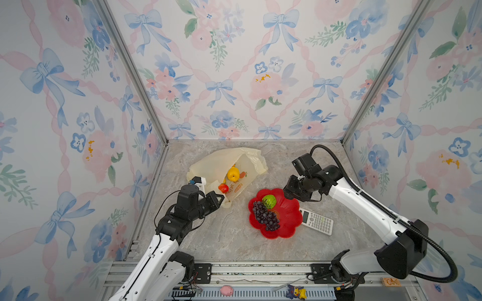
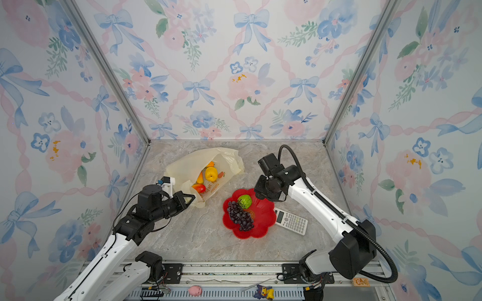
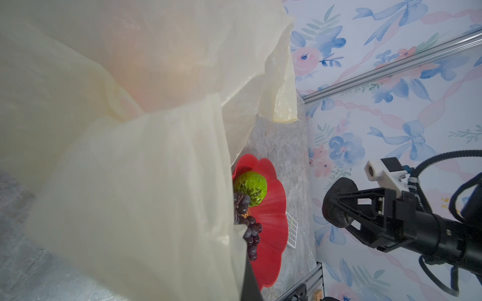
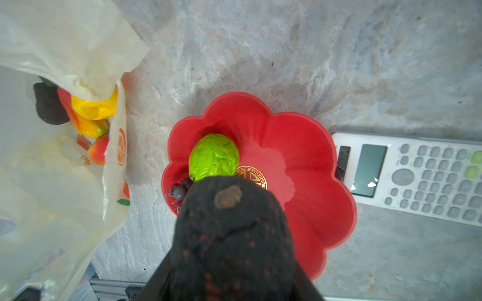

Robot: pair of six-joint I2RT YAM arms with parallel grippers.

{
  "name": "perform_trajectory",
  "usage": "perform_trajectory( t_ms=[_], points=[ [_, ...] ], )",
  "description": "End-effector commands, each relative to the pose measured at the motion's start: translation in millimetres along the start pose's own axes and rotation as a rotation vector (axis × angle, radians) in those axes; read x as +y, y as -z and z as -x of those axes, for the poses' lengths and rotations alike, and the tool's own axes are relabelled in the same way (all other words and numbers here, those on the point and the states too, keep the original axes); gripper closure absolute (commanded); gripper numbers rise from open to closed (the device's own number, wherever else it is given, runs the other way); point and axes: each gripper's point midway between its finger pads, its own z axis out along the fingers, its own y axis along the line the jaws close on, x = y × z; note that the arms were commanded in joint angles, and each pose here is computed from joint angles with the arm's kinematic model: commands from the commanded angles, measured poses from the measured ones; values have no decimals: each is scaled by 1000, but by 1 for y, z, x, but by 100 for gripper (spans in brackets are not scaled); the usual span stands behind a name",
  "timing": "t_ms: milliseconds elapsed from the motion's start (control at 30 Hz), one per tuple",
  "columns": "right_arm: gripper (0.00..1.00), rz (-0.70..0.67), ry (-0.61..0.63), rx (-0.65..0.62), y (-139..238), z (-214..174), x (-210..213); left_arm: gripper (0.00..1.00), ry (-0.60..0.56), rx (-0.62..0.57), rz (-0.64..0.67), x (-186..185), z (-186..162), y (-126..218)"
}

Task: Place the fruits into the plastic bag
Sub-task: 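Grasp the avocado and lift it toward the bag with the right gripper, then lower the avocado into the bag mouth and open the right gripper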

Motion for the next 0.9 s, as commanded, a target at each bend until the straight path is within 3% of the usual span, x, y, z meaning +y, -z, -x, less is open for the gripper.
perform_trajectory(
  t_ms=[0, 267, 467, 867],
  points=[
    [66, 115, 136, -48, 23, 4, 27, 100, -12, 5, -13, -2, -1, 2],
    [66, 376, 326, -4, 34, 0, 106, 100, -24, 21, -47, -10, -3, 4],
    [67, 515, 390, 79, 22, -14, 159, 100, -33, 23, -74, -15, -5, 9],
    [69, 573, 314, 260, -53, -33, 205, 100, -29, 29, -86, -14, -9, 11]
  ],
)
